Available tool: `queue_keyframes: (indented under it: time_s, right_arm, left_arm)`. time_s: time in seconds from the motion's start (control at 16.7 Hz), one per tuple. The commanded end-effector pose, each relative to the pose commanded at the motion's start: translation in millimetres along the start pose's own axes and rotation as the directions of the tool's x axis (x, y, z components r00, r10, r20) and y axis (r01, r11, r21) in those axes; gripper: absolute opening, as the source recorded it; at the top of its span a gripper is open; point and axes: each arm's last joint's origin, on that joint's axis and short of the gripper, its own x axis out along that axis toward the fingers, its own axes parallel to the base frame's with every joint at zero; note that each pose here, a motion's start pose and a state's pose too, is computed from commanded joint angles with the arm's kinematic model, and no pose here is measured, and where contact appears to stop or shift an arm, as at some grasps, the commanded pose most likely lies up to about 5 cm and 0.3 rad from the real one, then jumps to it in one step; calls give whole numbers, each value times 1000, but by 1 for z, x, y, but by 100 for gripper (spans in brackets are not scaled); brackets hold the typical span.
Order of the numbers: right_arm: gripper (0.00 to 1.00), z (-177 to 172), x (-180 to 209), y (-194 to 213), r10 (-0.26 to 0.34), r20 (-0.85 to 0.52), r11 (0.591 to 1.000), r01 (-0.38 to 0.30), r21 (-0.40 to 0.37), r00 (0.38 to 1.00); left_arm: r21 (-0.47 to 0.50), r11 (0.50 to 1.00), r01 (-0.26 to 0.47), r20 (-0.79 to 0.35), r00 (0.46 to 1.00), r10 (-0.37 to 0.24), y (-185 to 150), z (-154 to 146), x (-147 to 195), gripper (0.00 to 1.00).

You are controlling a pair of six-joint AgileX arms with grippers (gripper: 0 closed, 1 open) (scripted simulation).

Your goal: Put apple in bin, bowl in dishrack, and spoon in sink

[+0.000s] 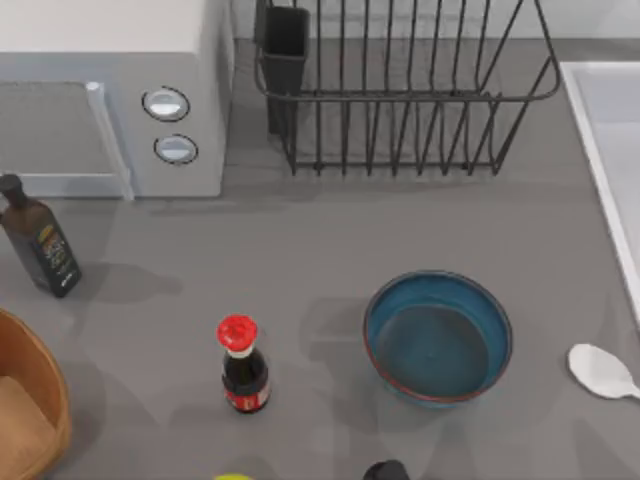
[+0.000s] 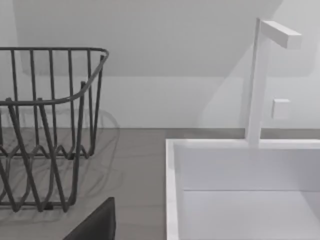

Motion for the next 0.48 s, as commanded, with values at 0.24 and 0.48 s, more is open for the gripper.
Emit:
queue_keyframes:
  time_s: [0.24,0.48]
  right_arm:
    - [100,0,0,0,0,0,1000,0,0,1000]
    - [100,0,0,0,0,0,1000,0,0,1000]
  left_arm:
    - [-178,983,45,36,999,-39,19,6,-2,0]
    - [-190,981,49,39,998,-43,21,6,-2,0]
